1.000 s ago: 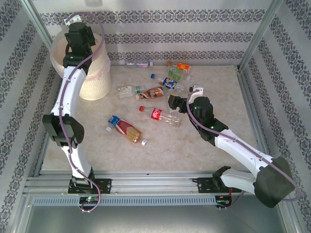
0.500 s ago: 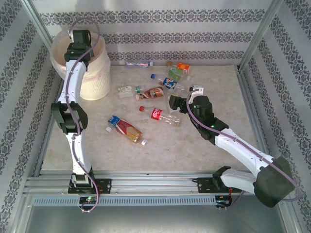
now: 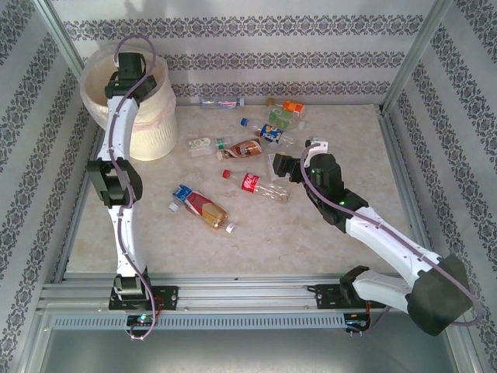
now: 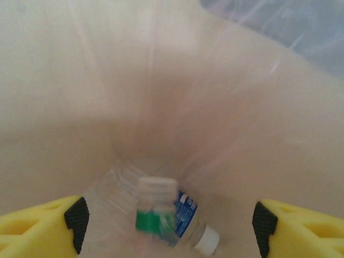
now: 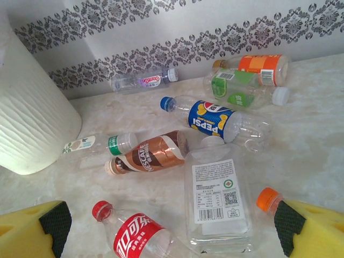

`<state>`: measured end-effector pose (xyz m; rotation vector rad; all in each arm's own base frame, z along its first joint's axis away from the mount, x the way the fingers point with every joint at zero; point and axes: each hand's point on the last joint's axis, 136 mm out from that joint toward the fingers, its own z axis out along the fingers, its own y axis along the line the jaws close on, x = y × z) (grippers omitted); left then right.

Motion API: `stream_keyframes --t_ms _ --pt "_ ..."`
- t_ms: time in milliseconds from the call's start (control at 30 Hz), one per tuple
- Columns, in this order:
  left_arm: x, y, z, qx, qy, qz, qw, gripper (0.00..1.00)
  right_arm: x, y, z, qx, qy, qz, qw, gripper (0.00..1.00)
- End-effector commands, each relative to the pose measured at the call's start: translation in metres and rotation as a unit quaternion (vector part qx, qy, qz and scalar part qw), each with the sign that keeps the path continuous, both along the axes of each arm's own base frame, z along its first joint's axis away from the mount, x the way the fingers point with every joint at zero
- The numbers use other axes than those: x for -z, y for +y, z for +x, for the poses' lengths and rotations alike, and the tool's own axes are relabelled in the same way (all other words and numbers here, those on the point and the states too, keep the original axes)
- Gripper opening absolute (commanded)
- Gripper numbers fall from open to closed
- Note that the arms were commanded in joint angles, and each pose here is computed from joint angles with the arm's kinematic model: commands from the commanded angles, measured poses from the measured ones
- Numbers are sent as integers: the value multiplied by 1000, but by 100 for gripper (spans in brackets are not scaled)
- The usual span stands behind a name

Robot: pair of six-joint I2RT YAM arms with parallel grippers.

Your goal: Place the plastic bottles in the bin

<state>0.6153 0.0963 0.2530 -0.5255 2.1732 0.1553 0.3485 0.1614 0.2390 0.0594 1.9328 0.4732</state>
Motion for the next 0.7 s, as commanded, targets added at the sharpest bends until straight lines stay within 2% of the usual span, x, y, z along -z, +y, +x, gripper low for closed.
stream_keyframes --t_ms 0,233,467,667 --pt "-33 -4 -10 9 -25 -21 999 86 -9 -10 1 24 -9 9 1000 98" --pt "-78 -27 -20 53 -72 -66 994 94 4 -17 1 39 13 5 999 98" --pt "-127 -57 -38 102 -124 -127 979 100 32 -33 0 60 59 -6 996 98" --pt "-149 -84 -56 142 -150 -170 964 100 61 -34 4 42 116 -26 992 98"
